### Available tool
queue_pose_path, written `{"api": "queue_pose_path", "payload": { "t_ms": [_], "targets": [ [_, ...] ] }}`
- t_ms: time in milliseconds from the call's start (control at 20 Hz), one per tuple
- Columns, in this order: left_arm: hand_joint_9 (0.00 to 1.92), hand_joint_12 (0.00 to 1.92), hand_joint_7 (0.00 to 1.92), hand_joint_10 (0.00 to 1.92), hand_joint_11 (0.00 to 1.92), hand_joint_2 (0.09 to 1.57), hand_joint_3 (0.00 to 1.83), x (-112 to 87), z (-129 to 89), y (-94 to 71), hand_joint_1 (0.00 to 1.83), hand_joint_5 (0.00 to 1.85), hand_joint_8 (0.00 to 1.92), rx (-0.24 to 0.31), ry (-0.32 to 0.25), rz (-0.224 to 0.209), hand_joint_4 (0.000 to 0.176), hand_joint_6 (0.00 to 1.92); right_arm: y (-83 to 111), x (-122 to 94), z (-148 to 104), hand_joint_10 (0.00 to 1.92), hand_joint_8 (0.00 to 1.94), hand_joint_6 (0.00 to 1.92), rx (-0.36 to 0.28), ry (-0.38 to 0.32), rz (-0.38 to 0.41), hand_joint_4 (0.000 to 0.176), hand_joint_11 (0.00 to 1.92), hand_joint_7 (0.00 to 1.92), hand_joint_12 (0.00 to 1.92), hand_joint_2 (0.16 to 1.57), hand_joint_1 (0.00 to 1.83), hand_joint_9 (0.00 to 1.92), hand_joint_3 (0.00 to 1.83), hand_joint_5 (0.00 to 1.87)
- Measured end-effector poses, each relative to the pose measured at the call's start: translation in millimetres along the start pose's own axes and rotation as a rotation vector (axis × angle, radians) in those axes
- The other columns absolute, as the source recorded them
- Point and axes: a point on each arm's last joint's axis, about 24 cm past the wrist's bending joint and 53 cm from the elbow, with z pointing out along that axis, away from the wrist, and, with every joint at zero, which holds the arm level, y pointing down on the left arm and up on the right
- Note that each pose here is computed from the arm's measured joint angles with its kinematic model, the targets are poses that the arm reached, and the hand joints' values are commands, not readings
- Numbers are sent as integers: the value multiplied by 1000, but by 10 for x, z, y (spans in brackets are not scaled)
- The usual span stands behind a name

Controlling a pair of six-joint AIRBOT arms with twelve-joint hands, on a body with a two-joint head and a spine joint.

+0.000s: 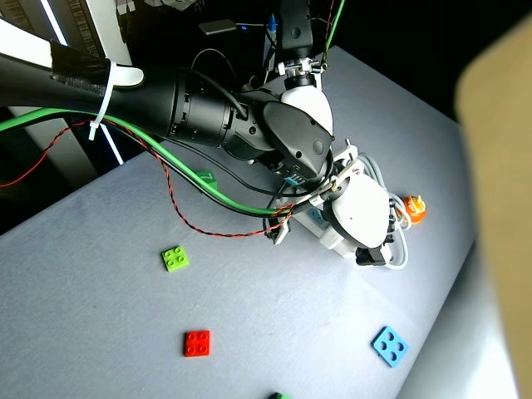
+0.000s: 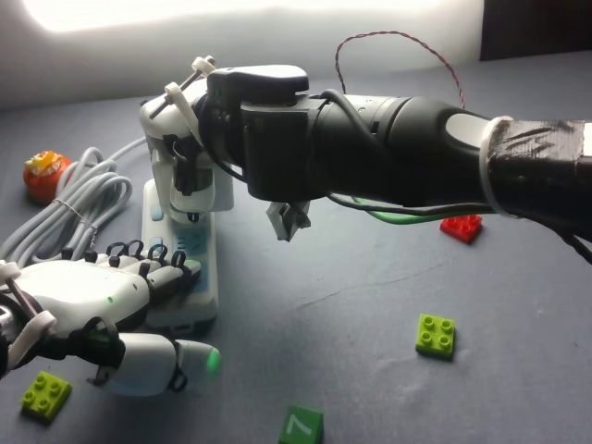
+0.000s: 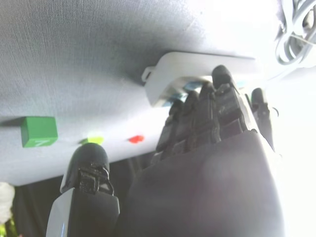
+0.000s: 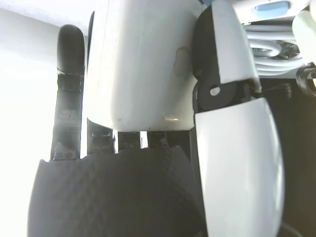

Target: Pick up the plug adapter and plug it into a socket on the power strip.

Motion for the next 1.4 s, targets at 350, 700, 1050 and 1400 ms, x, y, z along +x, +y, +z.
{"api": "queue_pose_path", "payload": {
  "t_ms": [350,700,1050,1400],
  "targets": [
    [86,68,108,11,40,1231,0,-46,18,-94,0,109,8,31,11,-8,0,7,3,-176,-175,0,0,0,-41,-7,21,0,0,364,997,1062,808,351,0,348],
    [76,107,102,0,0,1227,0,-129,16,-169,0,102,0,58,12,-24,0,0,139,-370,-517,0,0,2,-101,-11,51,0,0,296,869,1034,744,283,0,246],
    [76,104,99,0,0,1228,1,-306,-38,-318,0,97,0,112,3,-28,0,0,-179,-580,-1236,9,6,5,-86,-30,44,0,0,298,884,1027,756,285,0,256],
    [325,1826,369,1659,197,1294,5,-670,-223,-594,0,281,1468,210,-53,8,0,1330,-518,-483,-2166,1572,1429,922,-74,-83,-142,0,245,482,1789,957,700,415,1,601]
  ]
}}
